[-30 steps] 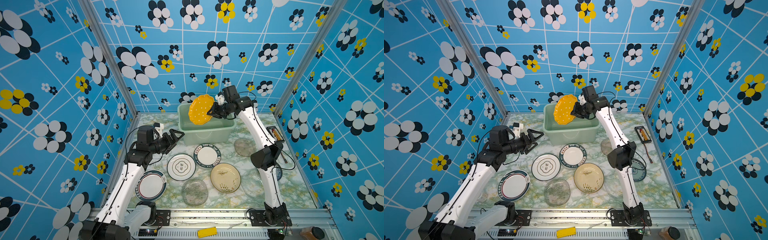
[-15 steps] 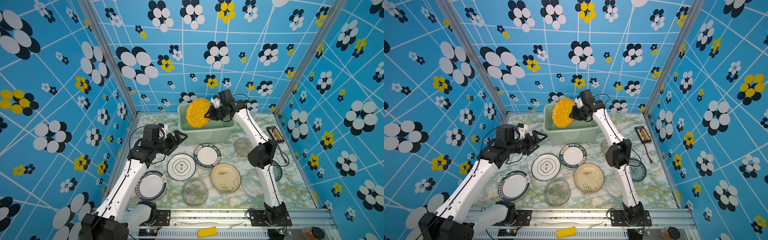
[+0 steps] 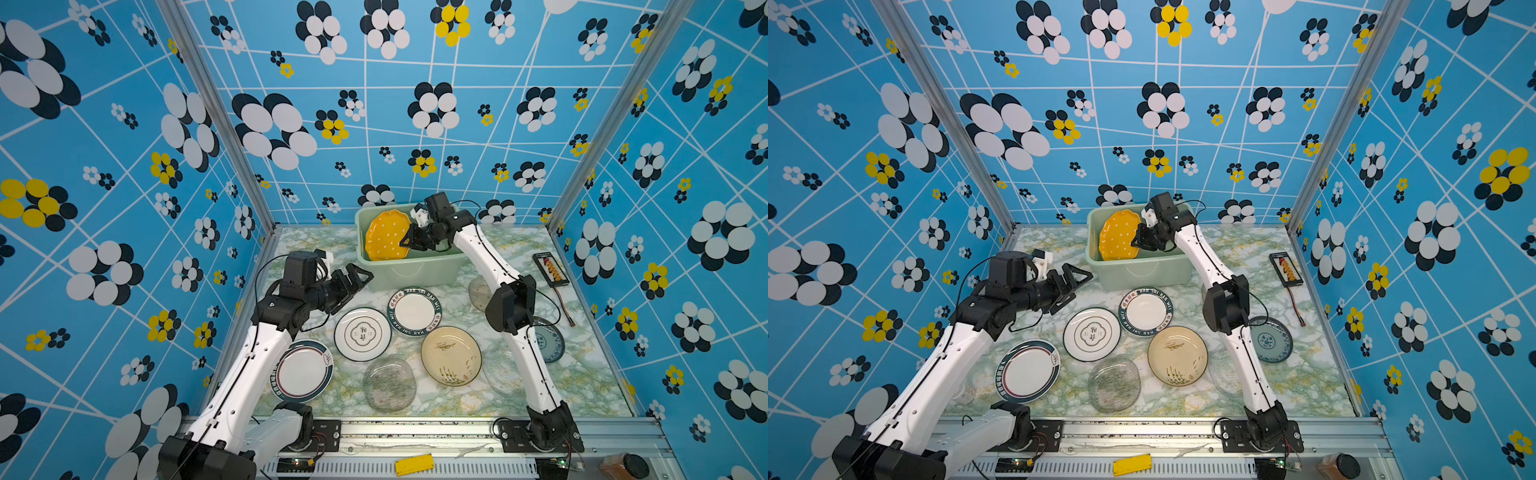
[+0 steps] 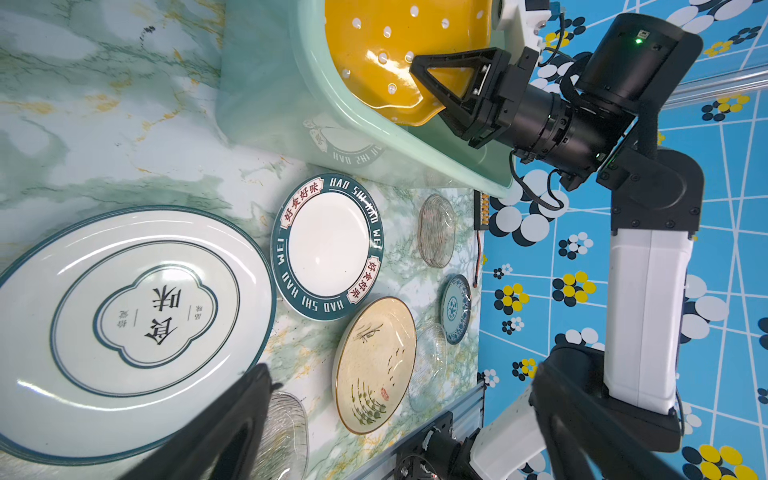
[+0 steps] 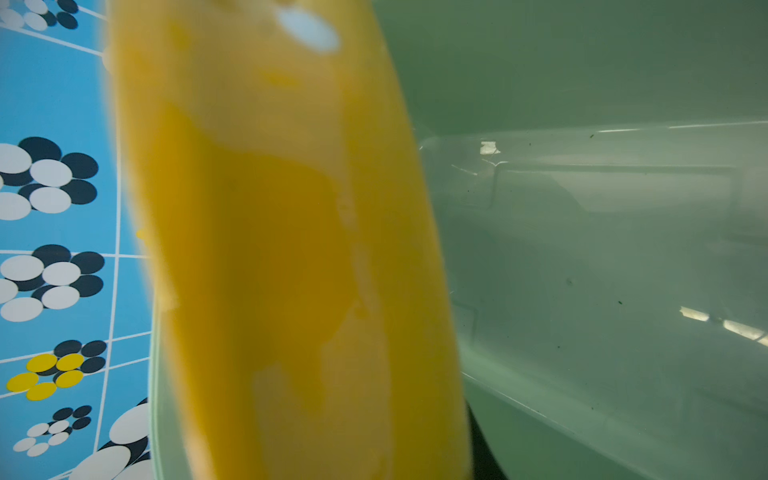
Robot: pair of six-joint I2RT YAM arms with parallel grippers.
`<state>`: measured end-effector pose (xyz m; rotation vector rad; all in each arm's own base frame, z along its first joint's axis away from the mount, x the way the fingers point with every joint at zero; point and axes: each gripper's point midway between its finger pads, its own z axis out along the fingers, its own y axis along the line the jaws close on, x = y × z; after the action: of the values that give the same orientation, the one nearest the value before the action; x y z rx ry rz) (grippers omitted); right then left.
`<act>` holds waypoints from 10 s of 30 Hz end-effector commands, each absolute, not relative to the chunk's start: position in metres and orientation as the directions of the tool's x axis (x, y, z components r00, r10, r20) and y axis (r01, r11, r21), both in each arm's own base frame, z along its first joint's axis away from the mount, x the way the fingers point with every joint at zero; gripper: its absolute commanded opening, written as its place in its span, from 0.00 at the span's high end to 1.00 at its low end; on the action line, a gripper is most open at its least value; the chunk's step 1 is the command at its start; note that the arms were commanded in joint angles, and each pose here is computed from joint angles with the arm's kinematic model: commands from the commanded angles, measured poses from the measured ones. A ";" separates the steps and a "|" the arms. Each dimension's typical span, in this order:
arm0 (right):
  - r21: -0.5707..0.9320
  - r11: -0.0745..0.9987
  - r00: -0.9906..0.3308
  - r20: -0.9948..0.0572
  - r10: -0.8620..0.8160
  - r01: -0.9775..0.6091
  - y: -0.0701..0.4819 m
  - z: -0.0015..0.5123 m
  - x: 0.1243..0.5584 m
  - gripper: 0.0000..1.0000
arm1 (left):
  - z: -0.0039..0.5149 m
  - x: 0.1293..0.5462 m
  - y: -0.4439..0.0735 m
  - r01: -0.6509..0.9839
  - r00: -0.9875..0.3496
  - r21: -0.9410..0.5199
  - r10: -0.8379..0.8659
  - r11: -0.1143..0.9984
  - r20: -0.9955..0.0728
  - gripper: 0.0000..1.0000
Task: Place the plates into the plastic bin on the countertop
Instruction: 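Lower the yellow plate into the green bin with the right gripper, then open the right gripper to release the yellow plate in the bin, then swing the right gripper toward the red-ringed white plate nearest the left arm, then grip the red-ringed white plate's rim with the right gripper and tilt it up, then lift the red-ringed plate upright while the left gripper reaches to its rim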
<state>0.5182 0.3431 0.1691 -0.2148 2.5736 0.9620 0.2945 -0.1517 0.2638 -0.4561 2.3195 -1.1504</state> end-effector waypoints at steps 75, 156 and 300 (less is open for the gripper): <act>0.372 0.894 -0.898 -0.434 -0.072 -0.251 0.311 0.112 0.530 0.46 | 0.270 0.276 -0.140 -0.099 -0.799 -0.756 -0.505 0.647 -0.327 0.01; 0.816 0.577 -0.977 -0.085 0.195 0.044 0.498 0.168 0.191 0.31 | 0.228 0.132 0.014 -0.706 -0.622 -0.177 -0.720 0.686 -0.309 0.01; 0.888 0.380 -0.914 -0.353 0.200 -0.259 0.318 0.317 0.228 1.00 | 0.306 0.241 -0.151 0.161 -0.804 -0.838 -0.423 0.522 -0.418 0.34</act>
<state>0.2274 0.3140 0.2979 -0.0279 2.3195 1.4671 0.2383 -0.1449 0.2943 -0.2571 2.2186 -1.2323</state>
